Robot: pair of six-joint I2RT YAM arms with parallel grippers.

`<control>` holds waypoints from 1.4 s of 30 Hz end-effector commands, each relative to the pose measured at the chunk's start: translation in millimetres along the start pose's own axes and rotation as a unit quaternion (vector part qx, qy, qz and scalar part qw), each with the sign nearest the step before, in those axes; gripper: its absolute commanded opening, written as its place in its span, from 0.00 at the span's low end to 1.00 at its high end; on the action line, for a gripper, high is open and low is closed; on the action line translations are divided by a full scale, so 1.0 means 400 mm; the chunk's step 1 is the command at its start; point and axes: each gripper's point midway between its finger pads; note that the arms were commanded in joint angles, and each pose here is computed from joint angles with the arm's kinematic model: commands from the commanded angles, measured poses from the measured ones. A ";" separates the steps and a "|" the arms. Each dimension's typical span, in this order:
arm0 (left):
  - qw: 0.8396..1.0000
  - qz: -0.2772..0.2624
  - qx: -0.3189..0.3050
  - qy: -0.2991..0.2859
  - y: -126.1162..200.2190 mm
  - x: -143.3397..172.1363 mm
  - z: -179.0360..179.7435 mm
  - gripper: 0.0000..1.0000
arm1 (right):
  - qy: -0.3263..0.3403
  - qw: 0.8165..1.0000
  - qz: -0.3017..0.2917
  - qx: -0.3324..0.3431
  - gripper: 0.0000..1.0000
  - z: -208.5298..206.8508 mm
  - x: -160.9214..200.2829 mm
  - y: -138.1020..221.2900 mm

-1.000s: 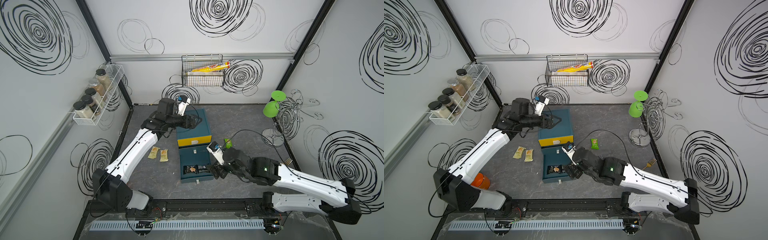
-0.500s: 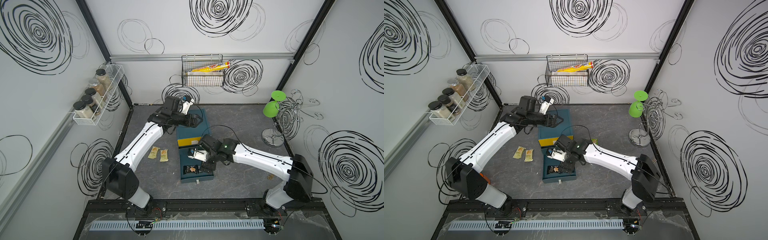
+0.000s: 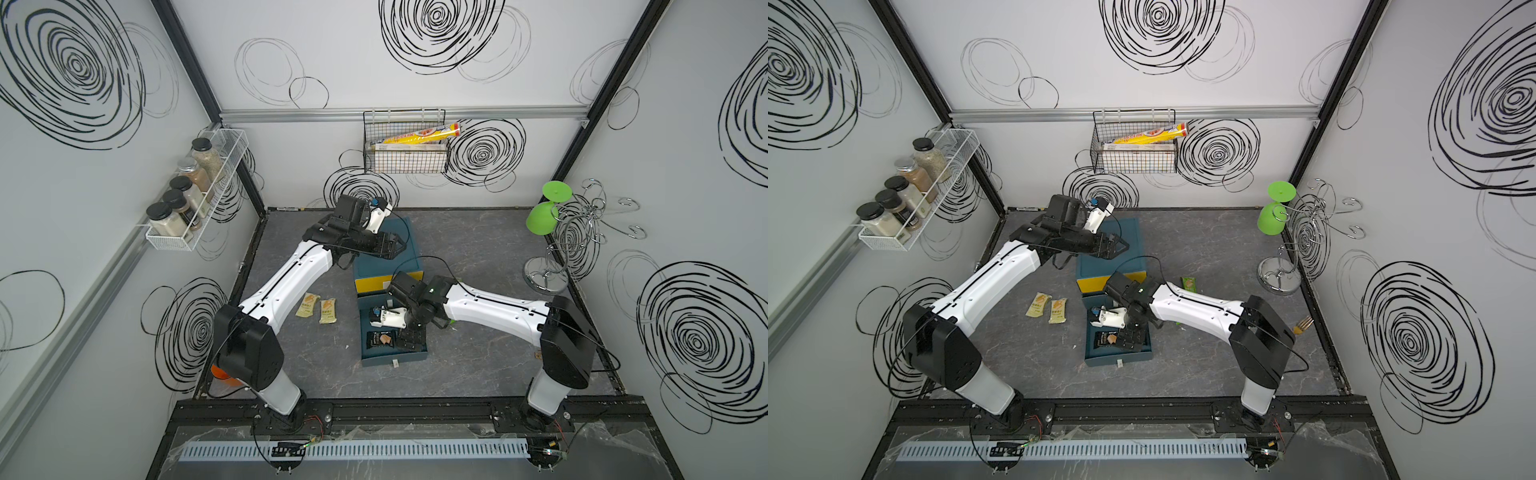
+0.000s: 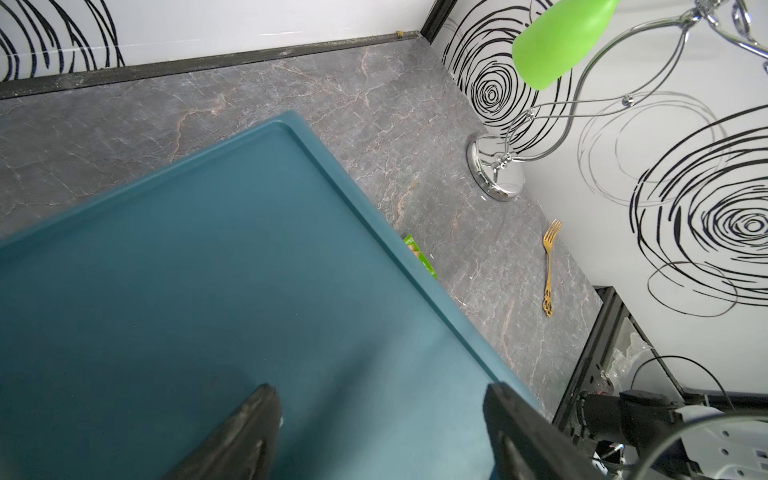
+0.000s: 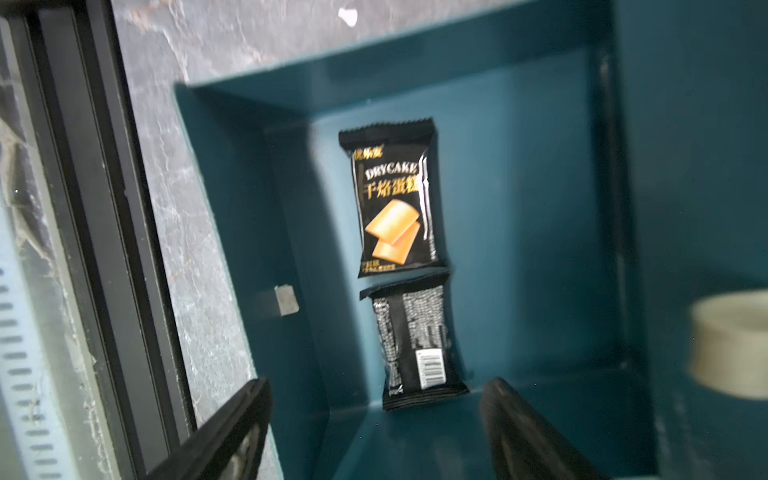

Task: Take the cookies out of the drawer
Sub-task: Pick up the cookie from the drawer.

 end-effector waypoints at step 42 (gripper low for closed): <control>0.999 -0.003 0.033 0.008 -0.013 0.004 0.012 0.76 | 0.004 0.989 0.111 0.096 0.35 -0.112 0.111 -0.169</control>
Point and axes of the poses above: each gripper's point midway between its finger pads, its own y axis back along the fingers, its own z axis along the line the jaws close on, x = y × z, and after that the axes turned 5 degrees about -y, right-handed
